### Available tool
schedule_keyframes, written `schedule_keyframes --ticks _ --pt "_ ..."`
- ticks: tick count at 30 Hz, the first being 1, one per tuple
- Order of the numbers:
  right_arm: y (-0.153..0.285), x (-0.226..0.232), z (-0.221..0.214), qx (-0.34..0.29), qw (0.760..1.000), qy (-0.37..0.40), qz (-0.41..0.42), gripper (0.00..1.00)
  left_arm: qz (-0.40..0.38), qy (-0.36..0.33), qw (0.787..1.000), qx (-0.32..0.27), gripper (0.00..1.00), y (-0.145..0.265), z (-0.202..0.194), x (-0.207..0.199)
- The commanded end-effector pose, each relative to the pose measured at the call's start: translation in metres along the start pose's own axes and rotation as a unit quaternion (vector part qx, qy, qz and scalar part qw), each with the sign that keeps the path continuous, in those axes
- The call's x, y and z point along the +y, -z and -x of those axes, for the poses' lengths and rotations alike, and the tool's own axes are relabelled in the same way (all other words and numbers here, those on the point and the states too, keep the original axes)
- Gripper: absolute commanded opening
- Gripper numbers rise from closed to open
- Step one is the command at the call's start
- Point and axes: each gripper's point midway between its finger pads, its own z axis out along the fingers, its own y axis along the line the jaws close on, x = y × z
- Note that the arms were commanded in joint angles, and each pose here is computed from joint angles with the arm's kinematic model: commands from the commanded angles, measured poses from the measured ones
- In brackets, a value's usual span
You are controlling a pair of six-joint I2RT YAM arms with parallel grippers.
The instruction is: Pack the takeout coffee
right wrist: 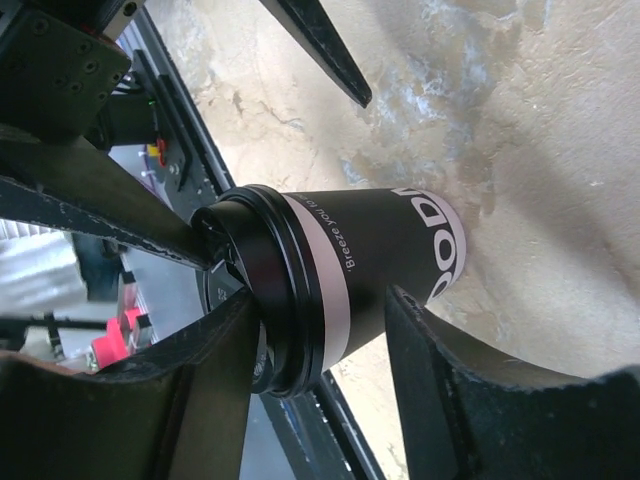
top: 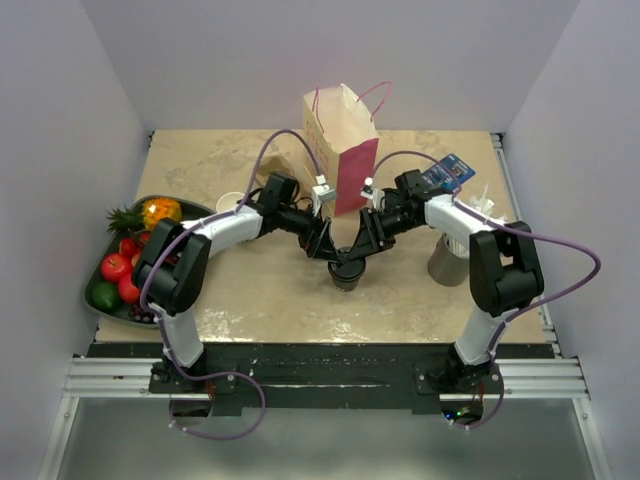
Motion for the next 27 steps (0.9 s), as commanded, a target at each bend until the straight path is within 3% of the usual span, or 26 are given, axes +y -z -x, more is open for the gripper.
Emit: schedule_keyframes --ticks 1,9,16,27 --pt "-0.002 -0.025 -0.004 -0.001 0.998 0.018 -0.068 0.57 0.034 -0.048 0.998 0.025 0.93 0.002 -0.013 0.025" --pt "0.025 0.004 0.026 -0.055 0.996 0.058 -0.032 0.78 -0.022 -0.087 0.996 0.027 0.93 0.007 -0.008 0.003" --pt "0.043 -0.004 0.019 -0.063 0.996 0.040 -0.045 0.79 -0.031 -0.083 0.996 0.034 0.94 0.006 -0.007 0.002" --pt "0.034 -0.012 0.007 -0.043 0.998 0.019 -0.035 0.77 -0.037 -0.071 0.996 0.035 0.93 0.004 0.003 0.002"
